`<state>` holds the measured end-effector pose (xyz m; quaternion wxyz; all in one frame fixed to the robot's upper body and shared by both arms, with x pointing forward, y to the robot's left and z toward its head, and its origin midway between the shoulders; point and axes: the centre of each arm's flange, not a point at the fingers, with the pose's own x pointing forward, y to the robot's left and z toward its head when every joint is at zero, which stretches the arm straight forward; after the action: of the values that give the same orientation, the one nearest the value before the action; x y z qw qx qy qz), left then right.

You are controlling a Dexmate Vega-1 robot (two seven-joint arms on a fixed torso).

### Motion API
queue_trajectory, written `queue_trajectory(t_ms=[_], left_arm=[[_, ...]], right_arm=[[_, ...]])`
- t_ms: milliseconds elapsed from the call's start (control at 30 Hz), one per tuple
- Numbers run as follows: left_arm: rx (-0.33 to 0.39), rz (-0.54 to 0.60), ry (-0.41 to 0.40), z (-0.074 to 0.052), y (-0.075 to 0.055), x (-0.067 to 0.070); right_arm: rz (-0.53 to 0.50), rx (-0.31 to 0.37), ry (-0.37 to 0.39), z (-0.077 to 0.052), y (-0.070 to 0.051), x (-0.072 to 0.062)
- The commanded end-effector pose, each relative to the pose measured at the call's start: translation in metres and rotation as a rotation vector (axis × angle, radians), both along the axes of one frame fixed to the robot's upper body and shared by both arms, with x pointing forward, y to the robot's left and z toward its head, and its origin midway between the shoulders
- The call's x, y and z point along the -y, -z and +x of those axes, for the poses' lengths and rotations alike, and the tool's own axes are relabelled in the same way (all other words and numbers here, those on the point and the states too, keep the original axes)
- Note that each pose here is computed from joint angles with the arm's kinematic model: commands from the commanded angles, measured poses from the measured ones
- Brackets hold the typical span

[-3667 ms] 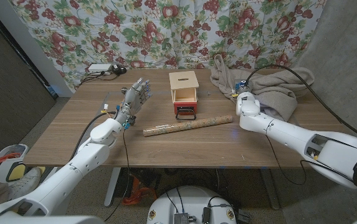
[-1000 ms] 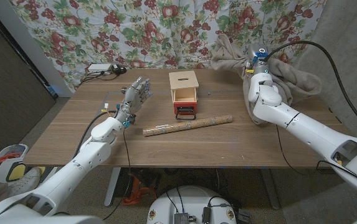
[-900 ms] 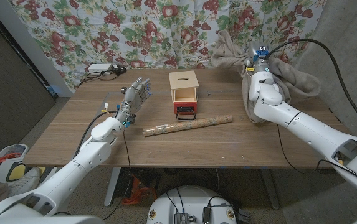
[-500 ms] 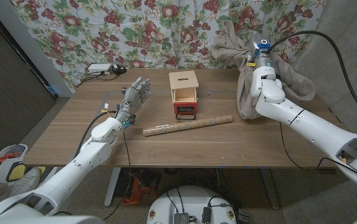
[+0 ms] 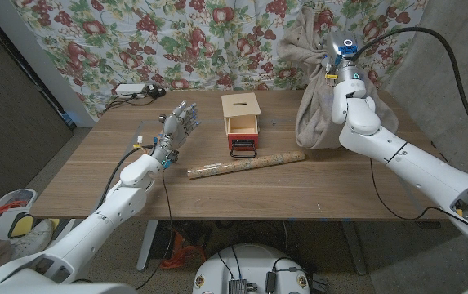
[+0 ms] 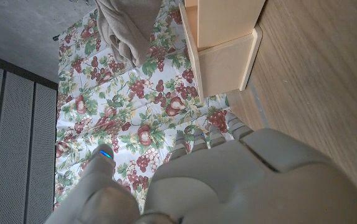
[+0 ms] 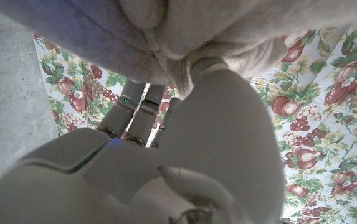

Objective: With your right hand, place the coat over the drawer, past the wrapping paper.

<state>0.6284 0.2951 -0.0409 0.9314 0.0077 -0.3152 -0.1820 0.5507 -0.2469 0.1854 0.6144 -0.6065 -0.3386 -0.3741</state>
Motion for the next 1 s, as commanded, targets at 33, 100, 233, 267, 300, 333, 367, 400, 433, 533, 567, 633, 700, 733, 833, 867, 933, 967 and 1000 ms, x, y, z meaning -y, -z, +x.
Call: queue_trajectory(t_ms=[33,100,233,267,300,333,367,400,433,533,567,633,700,733,833,867,933,967,1000], left_arm=[[0.015,0.001,-0.007,-0.009,-0.001,-0.002],[0.017,0.0,-0.005,-0.01,0.0,-0.001],[0.019,-0.003,-0.004,-0.012,0.002,0.001],[0.02,-0.004,-0.004,-0.013,0.002,0.001],[0.021,-0.006,-0.005,-0.013,0.003,0.001],[0.022,-0.006,-0.007,-0.014,0.003,0.0],[0.021,-0.008,-0.01,-0.016,0.005,0.0],[0.02,-0.008,-0.01,-0.016,0.005,0.0],[0.019,-0.009,-0.011,-0.017,0.005,0.0],[0.015,-0.007,-0.012,-0.018,0.007,-0.001],[0.016,-0.007,-0.012,-0.018,0.007,-0.001],[0.018,-0.007,-0.011,-0.017,0.006,-0.001],[0.02,-0.008,-0.01,-0.017,0.006,0.0],[0.019,-0.01,-0.008,-0.016,0.006,0.0],[0.019,-0.01,-0.004,-0.016,0.007,0.001],[0.017,-0.01,-0.001,-0.016,0.007,0.002],[0.017,-0.009,-0.001,-0.015,0.008,0.002],[0.017,-0.01,-0.001,-0.015,0.008,0.002],[0.018,-0.01,-0.001,-0.015,0.008,0.002]], right_arm=[[-0.053,0.059,-0.027,-0.026,-0.012,-0.012],[-0.063,0.066,-0.029,-0.029,-0.013,-0.015],[-0.081,0.075,-0.042,-0.034,-0.016,-0.021],[-0.085,0.077,-0.047,-0.036,-0.017,-0.022],[-0.092,0.08,-0.051,-0.037,-0.017,-0.024],[-0.095,0.084,-0.054,-0.038,-0.018,-0.026],[-0.104,0.088,-0.068,-0.04,-0.019,-0.029],[-0.104,0.089,-0.069,-0.04,-0.019,-0.029],[-0.11,0.09,-0.073,-0.041,-0.02,-0.031],[-0.13,0.1,-0.099,-0.046,-0.022,-0.04],[-0.136,0.101,-0.107,-0.047,-0.023,-0.042],[-0.149,0.104,-0.124,-0.05,-0.024,-0.047],[-0.164,0.107,-0.132,-0.053,-0.025,-0.052],[-0.169,0.108,-0.137,-0.055,-0.025,-0.054],[-0.179,0.111,-0.159,-0.059,-0.027,-0.059],[-0.185,0.116,-0.165,-0.061,-0.028,-0.06],[-0.196,0.123,-0.176,-0.064,-0.028,-0.064],[-0.202,0.125,-0.178,-0.065,-0.029,-0.065],[-0.207,0.126,-0.181,-0.066,-0.029,-0.067]])
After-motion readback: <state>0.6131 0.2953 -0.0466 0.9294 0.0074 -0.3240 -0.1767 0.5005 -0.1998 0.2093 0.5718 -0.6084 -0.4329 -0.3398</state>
